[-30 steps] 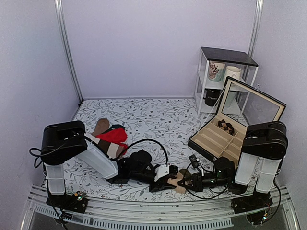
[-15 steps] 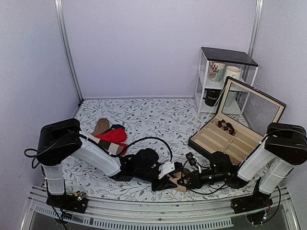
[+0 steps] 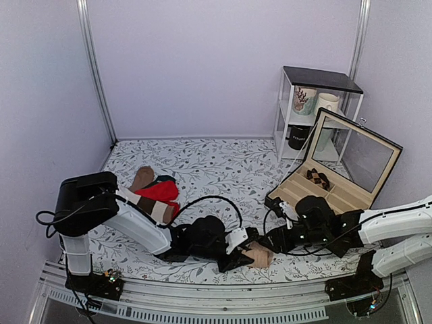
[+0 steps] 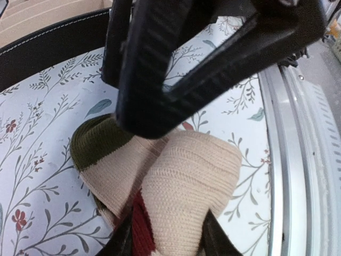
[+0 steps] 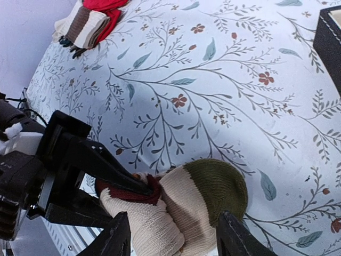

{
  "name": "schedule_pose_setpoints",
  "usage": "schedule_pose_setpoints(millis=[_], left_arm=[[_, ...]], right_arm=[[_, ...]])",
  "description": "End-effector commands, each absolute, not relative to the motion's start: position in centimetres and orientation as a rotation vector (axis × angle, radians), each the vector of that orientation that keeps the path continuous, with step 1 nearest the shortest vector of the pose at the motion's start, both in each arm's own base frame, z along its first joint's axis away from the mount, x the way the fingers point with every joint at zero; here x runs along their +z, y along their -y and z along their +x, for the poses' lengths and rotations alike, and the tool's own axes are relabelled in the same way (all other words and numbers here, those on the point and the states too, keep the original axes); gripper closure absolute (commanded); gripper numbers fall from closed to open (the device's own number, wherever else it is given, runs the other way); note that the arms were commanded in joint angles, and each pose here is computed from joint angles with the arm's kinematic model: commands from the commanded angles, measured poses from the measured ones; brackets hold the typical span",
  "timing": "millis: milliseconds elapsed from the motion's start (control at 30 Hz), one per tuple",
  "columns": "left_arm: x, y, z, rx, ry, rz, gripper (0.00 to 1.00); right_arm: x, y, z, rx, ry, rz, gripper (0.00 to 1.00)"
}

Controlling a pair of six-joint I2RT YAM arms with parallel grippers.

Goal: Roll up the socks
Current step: Roll a pair of socks at the center of the board.

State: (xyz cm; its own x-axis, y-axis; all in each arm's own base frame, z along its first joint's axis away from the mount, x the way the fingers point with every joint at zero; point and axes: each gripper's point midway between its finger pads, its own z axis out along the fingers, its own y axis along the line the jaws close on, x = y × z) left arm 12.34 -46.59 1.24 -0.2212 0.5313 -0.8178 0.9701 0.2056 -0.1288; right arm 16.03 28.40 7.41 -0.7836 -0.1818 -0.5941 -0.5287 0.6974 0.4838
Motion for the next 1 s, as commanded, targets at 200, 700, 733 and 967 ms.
schedule_pose_setpoints(millis=[200,700,733,967], left_arm=[[-11.0,35.0,8.6,-0.472,-2.316,1.661,1.0],[-6.1,35.6,11.1,-0.191,-2.108,1.581,1.0],[-5.3,35.8,11.4,-0.163,-2.071,1.576,1.0],[-2.1,38.0,11.7,-0.172,-1.885,1.573,1.0]], right_arm=[[3.2,-26.1,16.9,0.647,-2.602,-0.447,0.44],[2.3,-31.8,18.3,0.818,-2.564,-0.612,0.96],[2.2,-32.2,18.5,0.829,-2.563,-0.617,0.96],[0.9,-34.0,19.5,0.866,-2.558,-0.68,0.98]])
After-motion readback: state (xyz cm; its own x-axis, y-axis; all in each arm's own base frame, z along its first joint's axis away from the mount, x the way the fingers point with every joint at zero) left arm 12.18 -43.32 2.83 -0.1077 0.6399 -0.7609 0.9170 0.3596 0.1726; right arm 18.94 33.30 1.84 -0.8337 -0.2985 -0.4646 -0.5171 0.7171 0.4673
